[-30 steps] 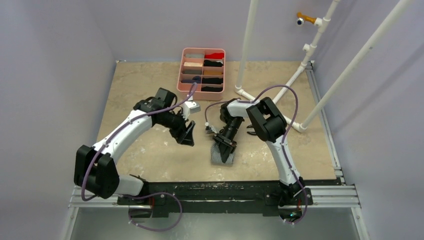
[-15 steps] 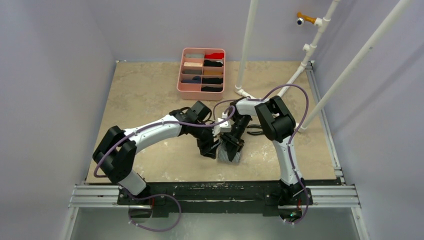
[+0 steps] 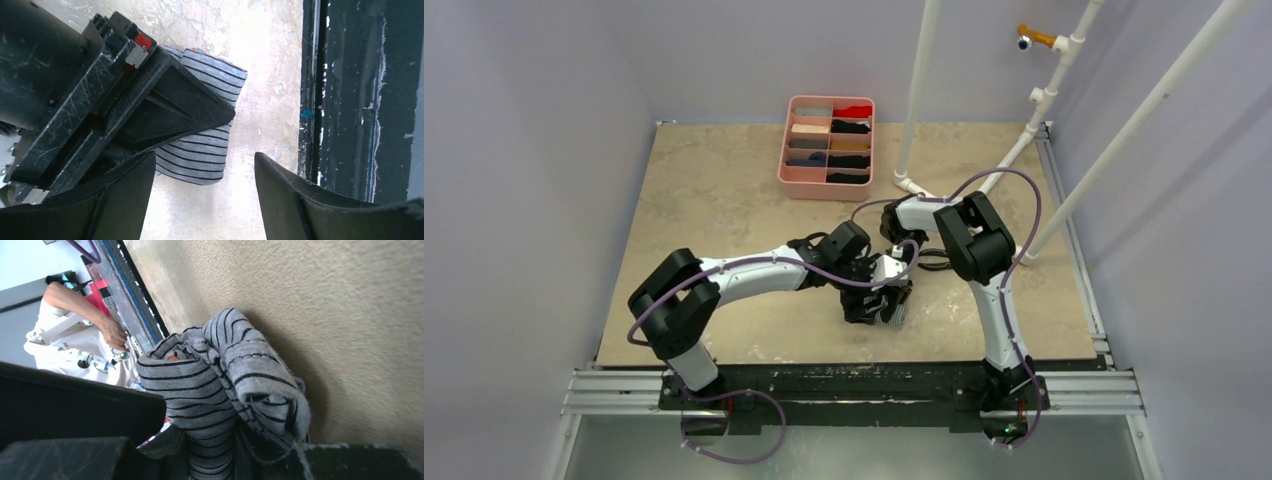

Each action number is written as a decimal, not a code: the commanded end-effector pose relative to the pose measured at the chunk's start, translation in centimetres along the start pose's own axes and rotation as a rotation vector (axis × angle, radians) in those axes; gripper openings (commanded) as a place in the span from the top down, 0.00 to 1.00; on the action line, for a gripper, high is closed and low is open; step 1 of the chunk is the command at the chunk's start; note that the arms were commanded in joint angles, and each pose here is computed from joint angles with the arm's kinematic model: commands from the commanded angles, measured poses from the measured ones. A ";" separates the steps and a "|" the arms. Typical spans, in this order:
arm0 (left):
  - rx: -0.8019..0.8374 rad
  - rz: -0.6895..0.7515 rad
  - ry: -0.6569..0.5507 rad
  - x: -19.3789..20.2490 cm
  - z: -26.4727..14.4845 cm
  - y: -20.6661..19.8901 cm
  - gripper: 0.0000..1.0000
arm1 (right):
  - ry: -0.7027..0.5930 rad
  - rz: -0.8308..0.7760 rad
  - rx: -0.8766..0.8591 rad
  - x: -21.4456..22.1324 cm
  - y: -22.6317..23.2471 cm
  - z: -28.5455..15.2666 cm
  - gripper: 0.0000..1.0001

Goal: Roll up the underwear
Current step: Roll the underwear to the center of the board.

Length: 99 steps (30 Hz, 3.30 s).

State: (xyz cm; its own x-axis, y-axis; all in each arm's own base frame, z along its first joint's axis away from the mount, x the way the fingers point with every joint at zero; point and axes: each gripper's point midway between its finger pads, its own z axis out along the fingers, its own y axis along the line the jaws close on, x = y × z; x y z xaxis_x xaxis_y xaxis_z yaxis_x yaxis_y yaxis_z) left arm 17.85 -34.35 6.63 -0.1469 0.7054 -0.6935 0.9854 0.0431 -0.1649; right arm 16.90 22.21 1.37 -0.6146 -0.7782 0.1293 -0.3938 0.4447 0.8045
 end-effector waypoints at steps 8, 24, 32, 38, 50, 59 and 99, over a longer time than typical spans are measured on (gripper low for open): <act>-0.001 0.076 -0.028 -0.2 3.0 0.4 0.28 | 0.001 -0.205 0.306 -2.2 -9.2 0.2 0.99; -0.129 -0.002 0.003 1.9 5.0 2.4 0.35 | 0.007 -0.190 0.301 -1.7 -9.5 0.7 0.99; -0.204 0.127 -0.134 0.0 2.1 2.0 0.34 | 0.016 -0.177 0.303 -1.2 -10.0 0.8 0.99; -0.215 0.184 -0.154 0.5 1.3 1.5 0.33 | 0.016 -0.173 0.305 -1.3 -10.0 0.7 0.99; -0.158 0.234 -0.188 -1.4 2.7 1.0 0.32 | 0.023 -0.174 0.294 -1.1 -10.0 0.9 0.99; -0.147 0.249 -0.167 -1.0 4.1 0.8 0.32 | 0.021 -0.179 0.292 -1.1 -9.9 0.8 0.99; 0.015 0.022 0.239 6.8 5.8 -1.7 1.00 | -0.125 -0.181 0.226 -1.5 -7.6 -3.5 0.56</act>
State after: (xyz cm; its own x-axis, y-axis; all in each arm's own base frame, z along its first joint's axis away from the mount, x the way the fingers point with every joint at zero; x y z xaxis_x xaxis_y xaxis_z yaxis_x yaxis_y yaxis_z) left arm 17.84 -37.54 2.68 -0.0400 0.7377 -0.6740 0.9992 0.0248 -0.0322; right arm 17.13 19.82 1.97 -0.6685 -0.7276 0.1543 -0.3289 0.4752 0.8161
